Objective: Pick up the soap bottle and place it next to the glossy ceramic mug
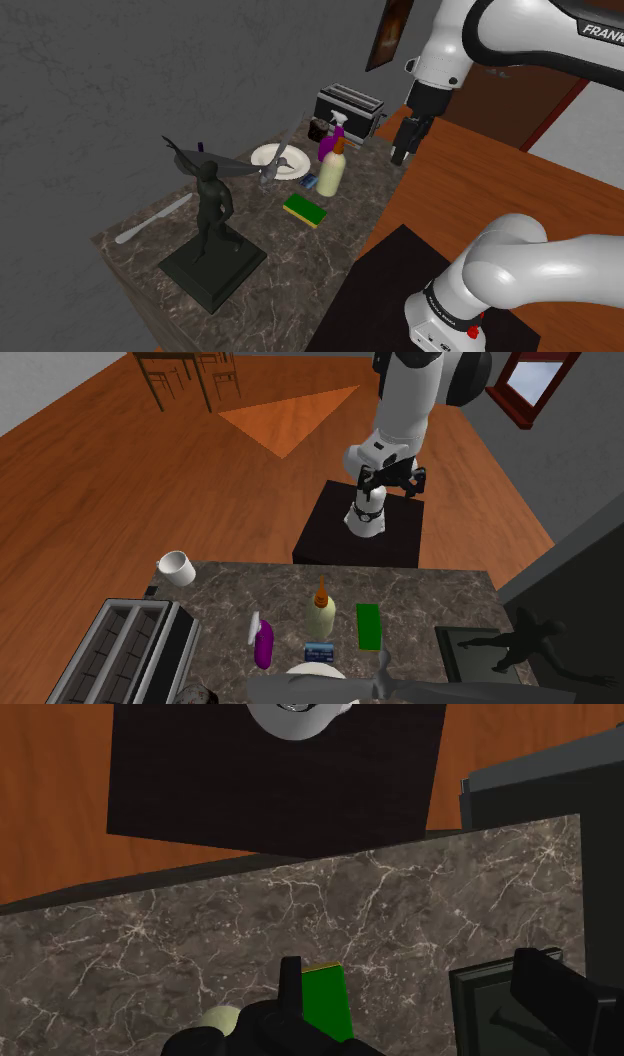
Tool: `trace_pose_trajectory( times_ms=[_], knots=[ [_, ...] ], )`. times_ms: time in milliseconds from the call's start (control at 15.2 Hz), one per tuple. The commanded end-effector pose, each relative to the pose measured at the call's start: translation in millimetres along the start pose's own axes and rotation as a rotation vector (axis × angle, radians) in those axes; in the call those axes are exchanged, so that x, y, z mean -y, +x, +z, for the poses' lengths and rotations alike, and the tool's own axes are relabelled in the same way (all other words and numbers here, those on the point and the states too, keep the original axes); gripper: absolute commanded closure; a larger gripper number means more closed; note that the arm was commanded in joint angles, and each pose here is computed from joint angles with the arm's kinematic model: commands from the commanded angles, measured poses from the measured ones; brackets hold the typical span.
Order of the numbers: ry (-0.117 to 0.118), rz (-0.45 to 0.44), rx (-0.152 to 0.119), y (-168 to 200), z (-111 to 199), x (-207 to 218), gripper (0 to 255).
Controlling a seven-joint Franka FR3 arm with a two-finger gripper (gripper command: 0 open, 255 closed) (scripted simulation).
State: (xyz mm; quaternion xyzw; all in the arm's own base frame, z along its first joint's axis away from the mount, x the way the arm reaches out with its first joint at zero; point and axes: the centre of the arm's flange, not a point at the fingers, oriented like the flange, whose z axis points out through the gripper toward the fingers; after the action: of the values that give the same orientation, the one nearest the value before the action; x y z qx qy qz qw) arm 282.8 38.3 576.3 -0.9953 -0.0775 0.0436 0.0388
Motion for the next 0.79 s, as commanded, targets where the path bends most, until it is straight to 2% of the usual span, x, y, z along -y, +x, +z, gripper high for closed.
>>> trace_pose_trajectory(
  times_ms=[0,726],
  knots=[
    [0.000,0.000,0.000,0.0,0.0,0.0,0],
    [-0.034,-0.055,-0.057,105.8,48.8,-69.5,0]
  ],
)
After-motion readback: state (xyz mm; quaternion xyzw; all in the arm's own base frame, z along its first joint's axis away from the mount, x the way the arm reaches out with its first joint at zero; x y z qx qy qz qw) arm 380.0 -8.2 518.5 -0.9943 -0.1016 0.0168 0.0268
